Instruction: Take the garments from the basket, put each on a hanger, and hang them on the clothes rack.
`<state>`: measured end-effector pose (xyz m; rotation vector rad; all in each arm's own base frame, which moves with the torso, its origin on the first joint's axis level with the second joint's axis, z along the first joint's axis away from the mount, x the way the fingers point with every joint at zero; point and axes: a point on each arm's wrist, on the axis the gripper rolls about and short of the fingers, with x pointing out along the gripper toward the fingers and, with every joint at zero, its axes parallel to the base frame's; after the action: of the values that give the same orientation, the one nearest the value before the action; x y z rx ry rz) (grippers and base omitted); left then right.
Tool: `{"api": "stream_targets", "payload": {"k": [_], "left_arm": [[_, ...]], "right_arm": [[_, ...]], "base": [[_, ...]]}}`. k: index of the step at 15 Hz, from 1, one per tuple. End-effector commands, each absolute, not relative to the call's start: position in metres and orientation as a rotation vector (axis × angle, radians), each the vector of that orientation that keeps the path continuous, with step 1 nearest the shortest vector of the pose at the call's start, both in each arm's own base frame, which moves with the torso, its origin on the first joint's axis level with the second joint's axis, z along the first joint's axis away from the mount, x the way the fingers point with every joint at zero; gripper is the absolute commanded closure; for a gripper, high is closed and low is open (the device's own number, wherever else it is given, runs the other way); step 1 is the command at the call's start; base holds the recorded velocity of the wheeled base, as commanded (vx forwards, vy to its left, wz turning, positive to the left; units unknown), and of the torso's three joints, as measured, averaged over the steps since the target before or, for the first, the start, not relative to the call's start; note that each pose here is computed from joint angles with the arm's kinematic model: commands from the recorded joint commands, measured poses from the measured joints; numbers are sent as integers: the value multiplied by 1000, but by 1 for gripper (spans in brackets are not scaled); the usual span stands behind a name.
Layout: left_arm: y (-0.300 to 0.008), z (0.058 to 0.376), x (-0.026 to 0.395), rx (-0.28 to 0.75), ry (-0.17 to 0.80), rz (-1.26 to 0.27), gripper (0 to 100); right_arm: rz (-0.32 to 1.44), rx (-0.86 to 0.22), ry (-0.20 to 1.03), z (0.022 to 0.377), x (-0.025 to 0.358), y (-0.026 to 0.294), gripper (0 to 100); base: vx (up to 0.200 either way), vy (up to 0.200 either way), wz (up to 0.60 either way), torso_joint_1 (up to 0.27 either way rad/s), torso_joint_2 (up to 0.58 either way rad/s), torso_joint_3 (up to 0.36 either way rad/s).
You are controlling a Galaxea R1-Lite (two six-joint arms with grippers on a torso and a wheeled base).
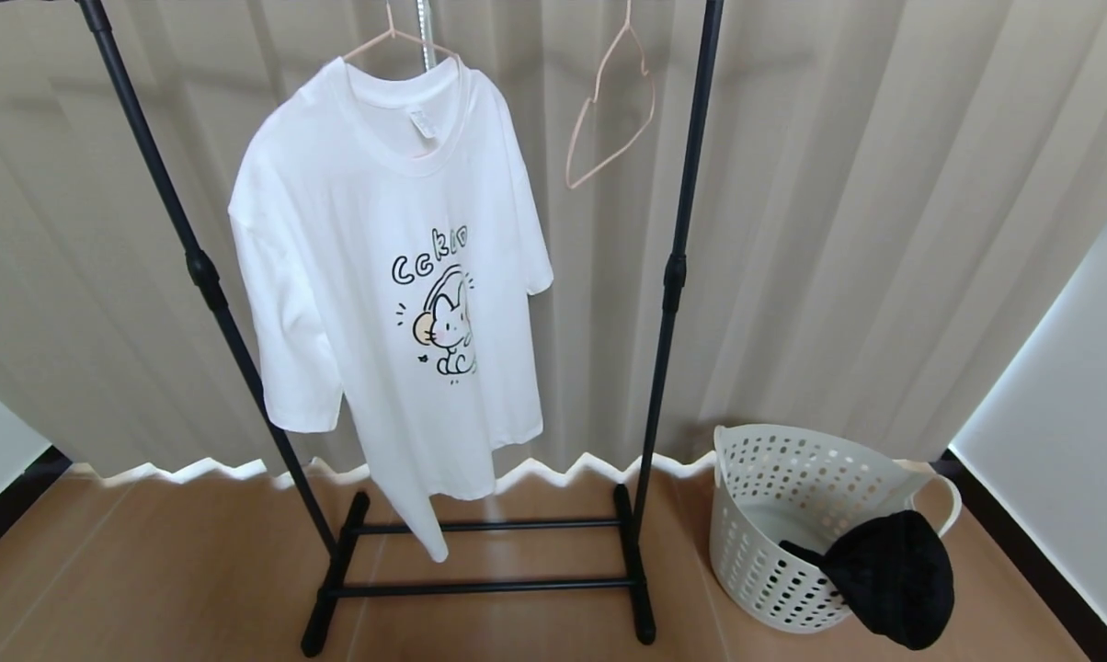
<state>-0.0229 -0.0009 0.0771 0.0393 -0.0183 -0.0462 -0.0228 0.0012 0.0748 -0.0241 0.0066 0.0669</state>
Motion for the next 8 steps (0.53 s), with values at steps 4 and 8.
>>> {"api": "stream_targets", "payload": {"k": [4,8], "left_arm": [[-1,77,-23,39,-19,-46,0],[-1,77,-23,39,-19,-46,0]], "right_arm": [[68,-24,5,75,-23,1,0],[67,-25,-10,76,-23,1,0]], "base": [[0,0,0,-100,464,354],[0,0,0,-46,406,352]]}}
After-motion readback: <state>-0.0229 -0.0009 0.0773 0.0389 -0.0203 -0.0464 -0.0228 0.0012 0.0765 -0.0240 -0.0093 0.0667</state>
